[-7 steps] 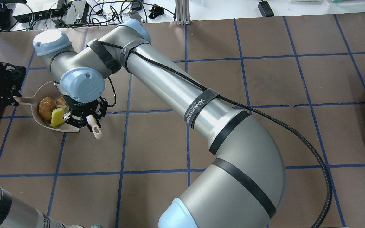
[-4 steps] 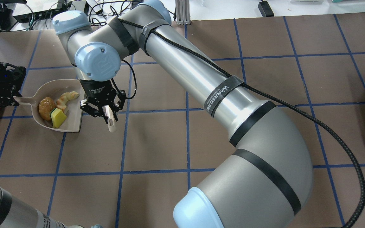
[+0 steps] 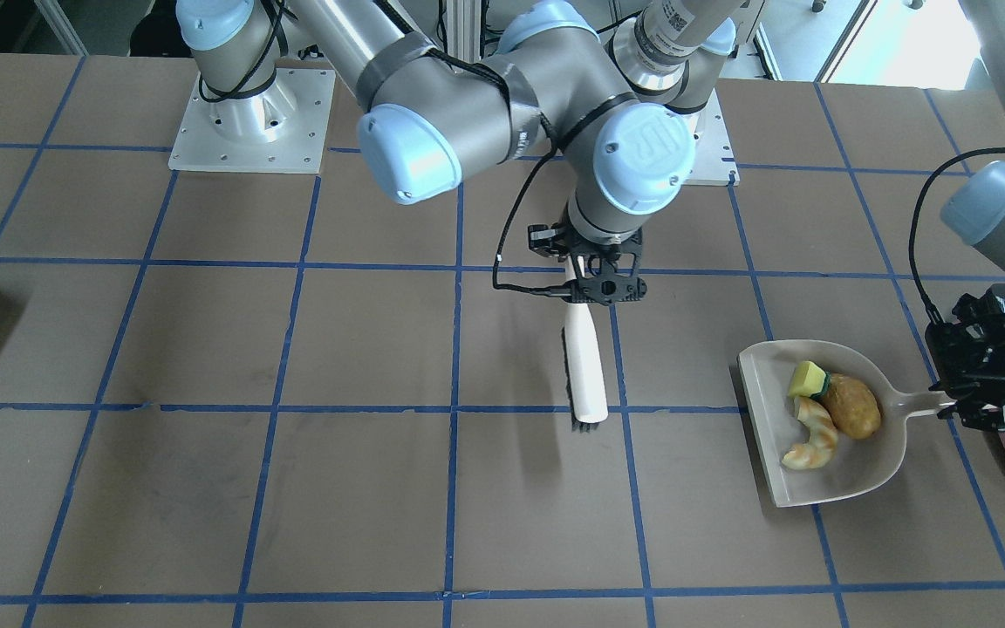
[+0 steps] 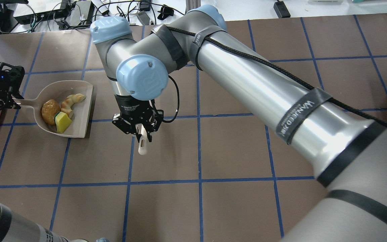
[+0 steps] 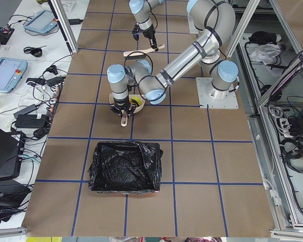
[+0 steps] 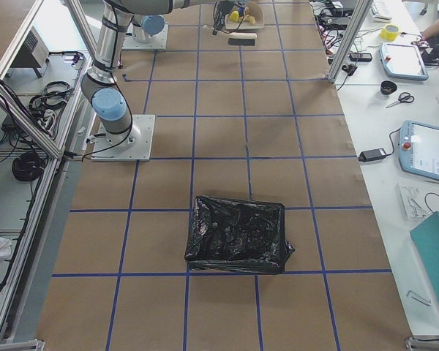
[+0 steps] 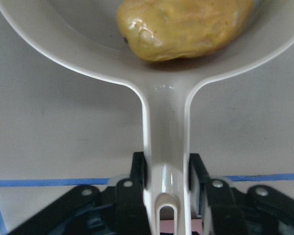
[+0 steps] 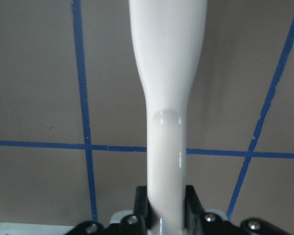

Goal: Sweep and dump trash in nearest bin
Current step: 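Tip the dustpan into the bin with the left gripper while the right arm withdraws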

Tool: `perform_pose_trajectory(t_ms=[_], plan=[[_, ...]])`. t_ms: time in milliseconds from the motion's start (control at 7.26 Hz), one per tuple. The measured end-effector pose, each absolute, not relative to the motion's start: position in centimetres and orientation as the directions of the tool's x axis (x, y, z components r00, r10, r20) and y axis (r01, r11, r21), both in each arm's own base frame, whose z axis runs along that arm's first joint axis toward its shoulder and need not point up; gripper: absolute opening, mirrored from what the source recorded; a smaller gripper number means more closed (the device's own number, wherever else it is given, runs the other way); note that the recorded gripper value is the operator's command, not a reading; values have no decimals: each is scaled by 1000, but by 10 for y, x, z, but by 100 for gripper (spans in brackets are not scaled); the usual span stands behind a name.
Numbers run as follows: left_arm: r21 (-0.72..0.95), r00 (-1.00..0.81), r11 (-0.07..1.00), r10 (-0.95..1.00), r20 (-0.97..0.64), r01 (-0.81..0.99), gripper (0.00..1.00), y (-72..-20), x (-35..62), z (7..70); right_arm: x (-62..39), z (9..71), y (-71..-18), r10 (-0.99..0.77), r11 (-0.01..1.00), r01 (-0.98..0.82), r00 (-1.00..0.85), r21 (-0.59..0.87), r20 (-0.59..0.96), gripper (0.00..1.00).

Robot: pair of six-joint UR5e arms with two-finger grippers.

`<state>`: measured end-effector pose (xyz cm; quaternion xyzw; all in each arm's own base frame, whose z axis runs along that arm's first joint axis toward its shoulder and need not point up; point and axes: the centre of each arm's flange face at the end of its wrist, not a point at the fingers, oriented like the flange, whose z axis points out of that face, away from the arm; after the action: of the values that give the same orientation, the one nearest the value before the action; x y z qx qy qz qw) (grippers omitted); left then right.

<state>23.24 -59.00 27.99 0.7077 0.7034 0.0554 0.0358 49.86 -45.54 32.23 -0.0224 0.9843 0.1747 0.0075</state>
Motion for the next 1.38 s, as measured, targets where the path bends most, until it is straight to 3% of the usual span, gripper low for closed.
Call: perform_pose_trajectory(t_ms=[688, 1377], plan=[[63, 58, -61, 997, 46, 996, 0, -584, 329, 373, 368, 268, -354, -46, 949, -47, -999, 313, -11, 0], [140, -14, 19, 999, -35, 990, 0, -576, 448, 422, 362, 246, -344, -34, 934, -30, -999, 355, 5, 0]])
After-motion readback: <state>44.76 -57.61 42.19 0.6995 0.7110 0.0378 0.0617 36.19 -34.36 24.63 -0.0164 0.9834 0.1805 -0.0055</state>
